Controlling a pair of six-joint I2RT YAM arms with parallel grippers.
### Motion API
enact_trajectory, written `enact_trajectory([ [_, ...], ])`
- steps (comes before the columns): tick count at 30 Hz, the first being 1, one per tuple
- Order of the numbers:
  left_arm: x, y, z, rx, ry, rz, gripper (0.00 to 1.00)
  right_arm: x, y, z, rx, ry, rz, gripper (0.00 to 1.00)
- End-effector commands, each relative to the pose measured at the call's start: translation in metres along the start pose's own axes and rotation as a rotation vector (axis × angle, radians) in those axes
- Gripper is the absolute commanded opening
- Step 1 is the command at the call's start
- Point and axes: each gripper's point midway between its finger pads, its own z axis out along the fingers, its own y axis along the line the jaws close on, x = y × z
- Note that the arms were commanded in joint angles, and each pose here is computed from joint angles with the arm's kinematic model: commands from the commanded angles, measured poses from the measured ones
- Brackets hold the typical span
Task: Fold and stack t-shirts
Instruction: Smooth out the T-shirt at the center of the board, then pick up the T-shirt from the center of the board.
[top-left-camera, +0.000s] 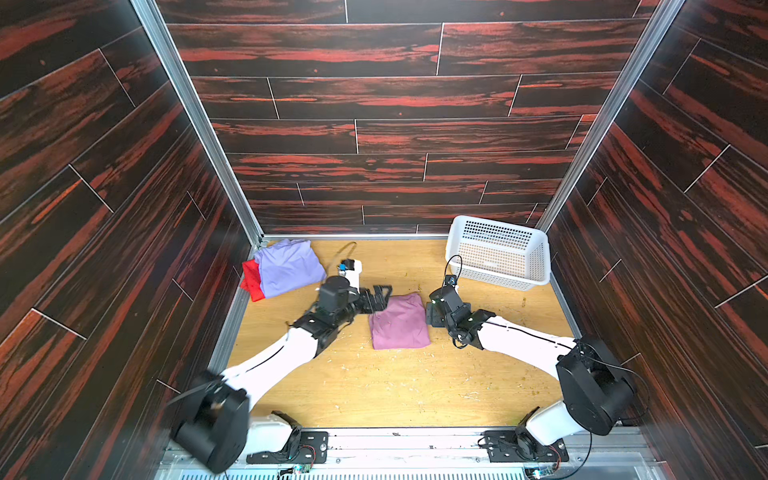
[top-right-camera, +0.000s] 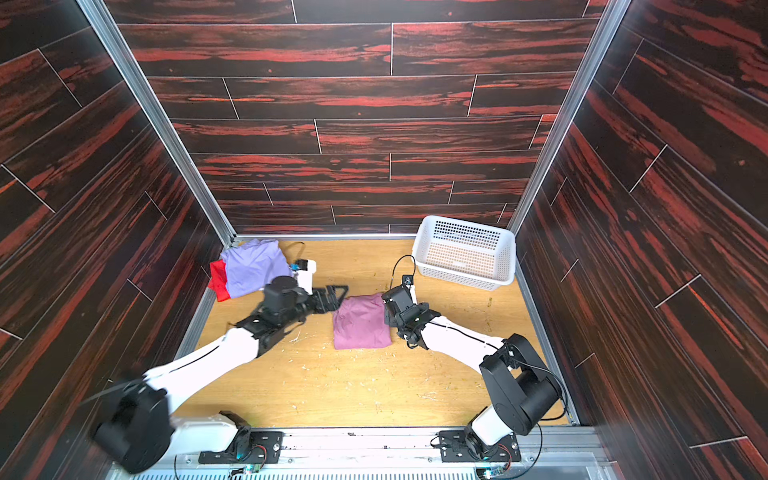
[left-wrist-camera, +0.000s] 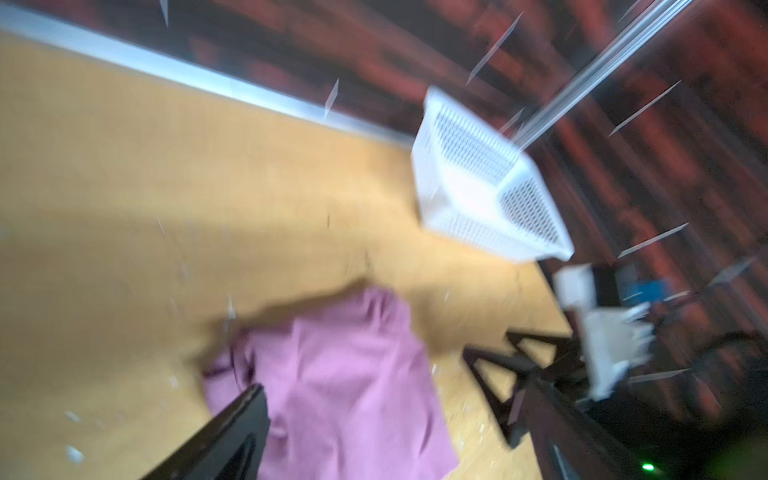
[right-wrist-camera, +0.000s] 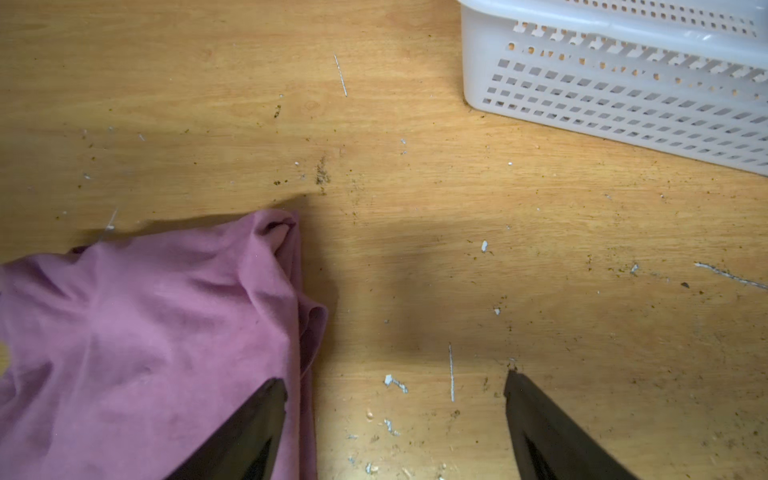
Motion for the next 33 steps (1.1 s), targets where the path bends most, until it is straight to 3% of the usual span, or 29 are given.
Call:
enact_trajectory([
  [1, 0.028, 0.044, -0.007, -0.208, 0.103, 0.048, 1.00, -0.018, 0.003, -0.010, -0.021, -0.052, 0.024, 0.86],
  [8, 0.095, 0.090, 0.005, -0.364, 0.334, -0.046, 1.00, -0.025, 0.000, -0.023, -0.034, -0.067, 0.031, 0.86],
  [14, 0.129, 0.105, 0.022, -0.359, 0.397, -0.093, 1.00, -0.022, -0.007, -0.032, -0.027, -0.063, 0.038, 0.86],
  [33, 0.161, 0.111, 0.093, -0.216, 0.397, -0.195, 0.99, -0.013, -0.026, -0.044, 0.011, -0.062, 0.050, 0.85],
])
